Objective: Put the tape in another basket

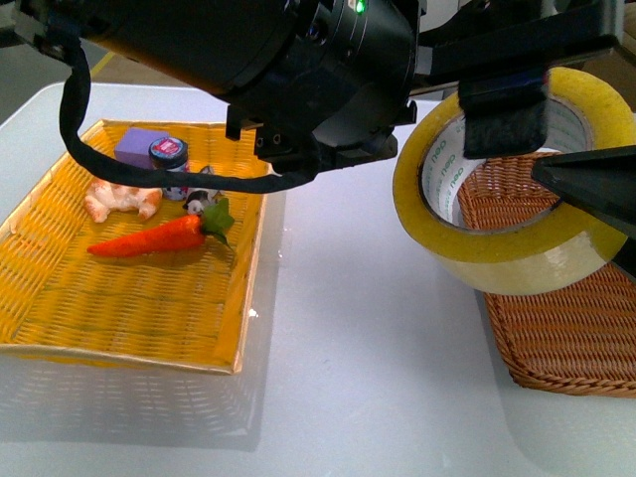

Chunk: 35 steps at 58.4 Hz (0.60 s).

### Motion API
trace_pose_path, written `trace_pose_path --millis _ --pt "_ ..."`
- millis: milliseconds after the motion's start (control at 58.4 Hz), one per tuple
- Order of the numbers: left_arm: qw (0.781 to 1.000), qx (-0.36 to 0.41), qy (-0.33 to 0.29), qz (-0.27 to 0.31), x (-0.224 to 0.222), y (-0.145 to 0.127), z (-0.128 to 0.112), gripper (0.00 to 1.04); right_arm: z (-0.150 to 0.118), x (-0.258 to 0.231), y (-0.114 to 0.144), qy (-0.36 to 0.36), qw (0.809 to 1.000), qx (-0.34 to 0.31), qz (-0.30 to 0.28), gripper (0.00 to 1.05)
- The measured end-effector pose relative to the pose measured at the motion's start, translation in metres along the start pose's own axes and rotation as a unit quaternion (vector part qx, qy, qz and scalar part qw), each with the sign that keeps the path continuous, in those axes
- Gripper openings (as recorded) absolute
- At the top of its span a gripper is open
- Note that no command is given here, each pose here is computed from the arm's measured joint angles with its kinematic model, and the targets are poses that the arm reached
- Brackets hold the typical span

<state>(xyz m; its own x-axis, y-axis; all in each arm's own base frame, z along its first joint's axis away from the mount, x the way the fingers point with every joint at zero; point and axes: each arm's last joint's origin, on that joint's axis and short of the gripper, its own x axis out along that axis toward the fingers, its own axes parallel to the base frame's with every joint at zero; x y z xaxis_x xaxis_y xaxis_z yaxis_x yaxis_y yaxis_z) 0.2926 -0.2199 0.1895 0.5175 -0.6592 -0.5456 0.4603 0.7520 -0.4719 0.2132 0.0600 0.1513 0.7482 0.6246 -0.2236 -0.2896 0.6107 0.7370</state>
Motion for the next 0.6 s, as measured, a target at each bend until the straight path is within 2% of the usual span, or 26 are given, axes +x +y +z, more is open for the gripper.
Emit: trace_pose_path --millis 51,120,171,377,411,445,480,497,548,600 --pt "1.000 0.001 -0.006 -0.001 -0.003 -0.001 0.002 0.77 0.000 0.000 -0.001 -0.002 1.000 0.001 0.000 0.47" --pt "1.000 0.002 -0.028 0.005 -0.012 0.000 0.008 0.93 0.002 -0.002 -0.003 -0.008 1.000 0.006 -0.005 0.47" --pt "0.999 0.004 -0.043 0.005 -0.019 0.001 0.011 0.98 0.003 -0.003 -0.004 -0.012 1.000 0.010 -0.007 0.47" --pt "0.991 0.009 -0.130 -0.009 -0.060 0.003 0.024 0.96 0.006 -0.007 -0.009 -0.026 0.999 0.019 -0.011 0.47" --pt "0.987 0.017 -0.159 0.009 -0.064 0.004 0.025 0.94 0.005 -0.008 -0.010 -0.028 0.999 0.021 -0.011 0.47" --pt "0.972 0.041 -0.224 0.062 -0.070 0.006 0.024 0.89 0.006 -0.009 -0.011 -0.029 0.999 0.025 -0.012 0.47" --pt "0.942 0.065 -0.299 0.135 -0.080 0.012 0.021 0.82 0.006 -0.009 -0.012 -0.031 0.999 0.028 -0.014 0.47" --pt "0.919 0.077 -0.338 0.188 -0.089 0.018 0.016 0.77 0.006 -0.009 -0.012 -0.032 0.999 0.030 -0.014 0.47" --pt "0.877 0.090 -0.383 0.275 -0.110 0.035 0.001 0.64 0.007 -0.010 -0.014 -0.036 0.999 0.032 -0.016 0.47" --pt "0.866 0.102 -0.385 0.301 -0.123 0.045 -0.010 0.55 0.008 -0.011 -0.016 -0.040 0.998 0.035 -0.019 0.47"
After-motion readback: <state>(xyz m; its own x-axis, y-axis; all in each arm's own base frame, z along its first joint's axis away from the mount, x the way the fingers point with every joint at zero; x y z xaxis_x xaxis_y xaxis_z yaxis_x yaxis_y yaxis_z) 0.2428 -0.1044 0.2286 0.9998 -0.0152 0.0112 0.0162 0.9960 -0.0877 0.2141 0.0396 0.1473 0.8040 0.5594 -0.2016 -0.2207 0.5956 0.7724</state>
